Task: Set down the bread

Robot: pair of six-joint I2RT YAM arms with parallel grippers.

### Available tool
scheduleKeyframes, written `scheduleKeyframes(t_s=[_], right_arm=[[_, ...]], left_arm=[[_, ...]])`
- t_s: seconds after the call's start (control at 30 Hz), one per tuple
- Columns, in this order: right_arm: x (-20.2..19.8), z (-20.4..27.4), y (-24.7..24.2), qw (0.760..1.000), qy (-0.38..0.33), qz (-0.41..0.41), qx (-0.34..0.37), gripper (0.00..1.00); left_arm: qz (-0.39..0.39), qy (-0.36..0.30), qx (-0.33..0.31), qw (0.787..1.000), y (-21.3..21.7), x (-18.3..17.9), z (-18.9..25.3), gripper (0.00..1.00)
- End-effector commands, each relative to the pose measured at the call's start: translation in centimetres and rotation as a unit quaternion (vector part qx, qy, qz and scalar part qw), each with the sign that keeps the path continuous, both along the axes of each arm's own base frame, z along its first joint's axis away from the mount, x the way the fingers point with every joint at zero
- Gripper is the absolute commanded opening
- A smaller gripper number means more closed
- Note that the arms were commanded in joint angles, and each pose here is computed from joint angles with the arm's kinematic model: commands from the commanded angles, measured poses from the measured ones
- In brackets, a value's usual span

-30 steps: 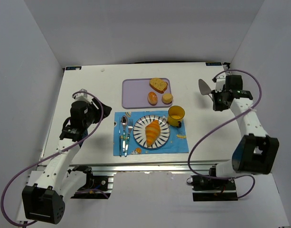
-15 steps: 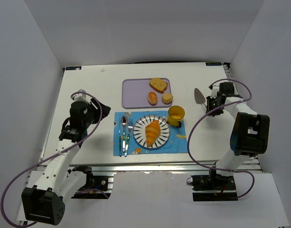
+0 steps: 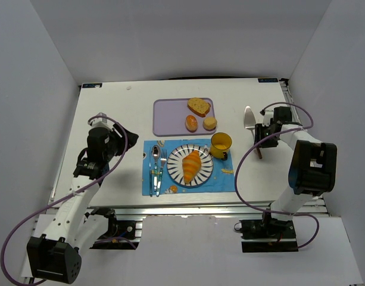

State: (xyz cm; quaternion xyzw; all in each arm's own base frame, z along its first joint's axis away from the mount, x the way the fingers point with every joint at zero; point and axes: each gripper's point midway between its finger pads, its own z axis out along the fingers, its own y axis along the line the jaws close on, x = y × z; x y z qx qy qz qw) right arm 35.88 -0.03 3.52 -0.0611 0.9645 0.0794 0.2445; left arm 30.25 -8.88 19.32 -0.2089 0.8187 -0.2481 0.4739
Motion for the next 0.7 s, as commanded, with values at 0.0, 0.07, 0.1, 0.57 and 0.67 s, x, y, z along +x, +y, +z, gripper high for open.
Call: scheduleKeyframes(t_s=[0.0, 0.07, 0.1, 0.57, 0.67], right_arm=[[0.7, 2.2, -0.4, 0.999, -0.035, 0.005, -0.004, 0.48], [1.0, 3.6, -0.6, 0.999, -0.047, 0.018, -0.017, 0.49], [1.6, 5.4, -0.8, 0.997, -0.069, 0.022, -0.025, 0.60], [5.4, 20.9, 2.6, 0.969, -0.244, 0.049, -0.009, 0.89], [5.0, 21.9, 6.0, 0.962, -0.254, 0.103, 0.013, 0.90]], left_arm=[[0.003, -0.016, 0.002, 1.000, 0.1, 0.0, 1.4, 0.69], [0.006, -0.015, 0.003, 1.000, 0.2, -0.1, 1.4, 0.69], [0.007, -0.016, 0.005, 1.000, 0.3, -0.1, 1.4, 0.69], [0.002, -0.020, 0.006, 1.000, 0.2, -0.2, 1.9, 0.69], [0.001, -0.016, 0.006, 1.000, 0.2, -0.3, 1.7, 0.69]])
